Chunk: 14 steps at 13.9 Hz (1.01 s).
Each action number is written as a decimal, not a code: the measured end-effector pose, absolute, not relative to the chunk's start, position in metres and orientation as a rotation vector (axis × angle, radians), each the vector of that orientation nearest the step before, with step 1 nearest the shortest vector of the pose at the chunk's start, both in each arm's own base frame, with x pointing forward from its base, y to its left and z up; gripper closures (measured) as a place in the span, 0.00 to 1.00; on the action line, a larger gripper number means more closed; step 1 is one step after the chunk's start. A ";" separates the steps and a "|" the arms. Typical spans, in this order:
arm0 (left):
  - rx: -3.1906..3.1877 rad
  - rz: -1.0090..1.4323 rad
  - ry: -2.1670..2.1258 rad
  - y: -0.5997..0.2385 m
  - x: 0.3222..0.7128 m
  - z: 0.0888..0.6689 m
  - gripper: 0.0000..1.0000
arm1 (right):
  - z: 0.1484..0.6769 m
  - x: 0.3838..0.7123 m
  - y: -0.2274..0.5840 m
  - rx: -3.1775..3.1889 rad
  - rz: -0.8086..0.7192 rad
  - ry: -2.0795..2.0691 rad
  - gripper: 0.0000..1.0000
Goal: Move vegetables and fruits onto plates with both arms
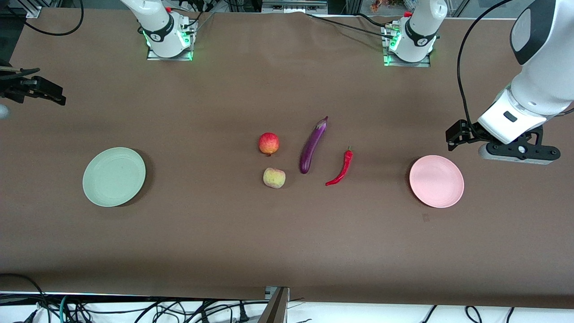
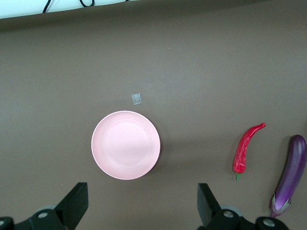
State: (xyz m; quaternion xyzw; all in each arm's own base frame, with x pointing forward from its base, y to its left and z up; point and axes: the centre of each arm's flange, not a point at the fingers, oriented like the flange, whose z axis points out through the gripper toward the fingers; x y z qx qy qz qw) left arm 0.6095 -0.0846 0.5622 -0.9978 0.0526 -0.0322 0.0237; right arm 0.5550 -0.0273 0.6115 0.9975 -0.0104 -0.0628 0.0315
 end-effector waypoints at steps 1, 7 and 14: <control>-3.088 -0.100 0.163 -0.085 0.609 0.562 0.00 | 0.611 0.555 -0.027 3.072 -0.194 -0.032 0.00; -3.088 -0.100 0.179 -0.091 0.609 0.562 0.00 | 0.609 0.557 -0.029 3.072 -0.201 -0.036 0.00; -3.085 -0.012 0.175 -0.089 0.608 0.548 0.00 | 0.609 0.557 -0.028 3.073 -0.199 -0.034 0.00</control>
